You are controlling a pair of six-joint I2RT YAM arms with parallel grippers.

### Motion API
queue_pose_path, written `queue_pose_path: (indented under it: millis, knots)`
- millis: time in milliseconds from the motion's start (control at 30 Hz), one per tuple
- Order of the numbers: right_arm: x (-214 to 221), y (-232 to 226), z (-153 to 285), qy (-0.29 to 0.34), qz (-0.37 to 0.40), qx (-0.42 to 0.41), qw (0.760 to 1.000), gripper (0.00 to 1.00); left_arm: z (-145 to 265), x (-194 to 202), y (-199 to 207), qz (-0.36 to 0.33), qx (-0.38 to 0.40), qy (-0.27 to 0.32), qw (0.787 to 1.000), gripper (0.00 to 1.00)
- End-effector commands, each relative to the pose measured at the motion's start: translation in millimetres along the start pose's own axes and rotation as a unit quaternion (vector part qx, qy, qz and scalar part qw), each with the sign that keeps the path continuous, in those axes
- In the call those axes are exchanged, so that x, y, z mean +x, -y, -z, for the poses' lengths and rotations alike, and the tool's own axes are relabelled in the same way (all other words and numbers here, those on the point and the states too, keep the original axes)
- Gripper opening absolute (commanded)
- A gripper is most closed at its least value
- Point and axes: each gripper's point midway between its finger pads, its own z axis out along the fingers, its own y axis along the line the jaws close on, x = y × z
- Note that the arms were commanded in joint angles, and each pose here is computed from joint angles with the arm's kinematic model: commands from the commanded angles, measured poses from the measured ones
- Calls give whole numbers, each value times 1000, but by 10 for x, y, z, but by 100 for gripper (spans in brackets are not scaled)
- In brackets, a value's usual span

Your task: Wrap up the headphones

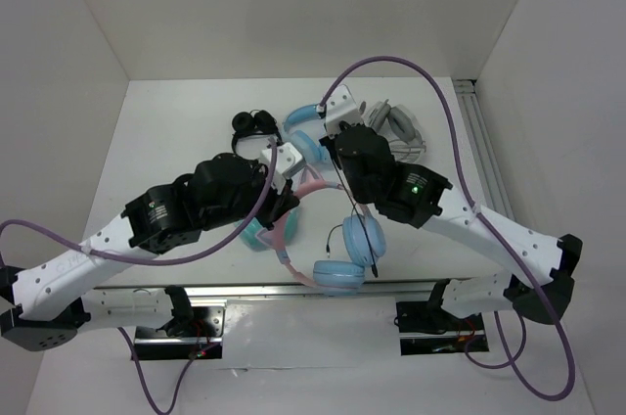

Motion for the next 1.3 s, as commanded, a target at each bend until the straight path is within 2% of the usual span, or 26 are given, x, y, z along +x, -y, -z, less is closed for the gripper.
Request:
queue_pose_path:
  millis: [0, 100, 267, 533, 867, 1100, 1267]
  knots:
    - [-179, 191, -104, 8, -34, 62, 997, 0, 41, -212, 343, -4, 82, 31, 996, 0]
    - [-88, 114, -130, -7, -15, 47, 999, 0, -43, -120, 296, 0, 66, 9, 998, 0]
    - [14, -22, -47, -9, 8, -18, 1000, 0, -53, -107, 186, 0, 35, 8, 999, 0]
    - [108, -293, 84, 30, 19, -120, 992, 0, 245, -354, 289, -21, 73, 45, 996, 0]
    - [412, -444, -147, -33, 65, -102, 992, 0, 332, -398, 283, -22, 74, 50, 996, 0]
    - [574, -379, -240, -47, 52, -84, 994, 0, 601, -588, 48, 2, 13, 103, 995, 0]
    - [642, -422, -287, -46, 33, -100, 993, 0, 939, -840, 9, 26, 14, 192, 981, 0]
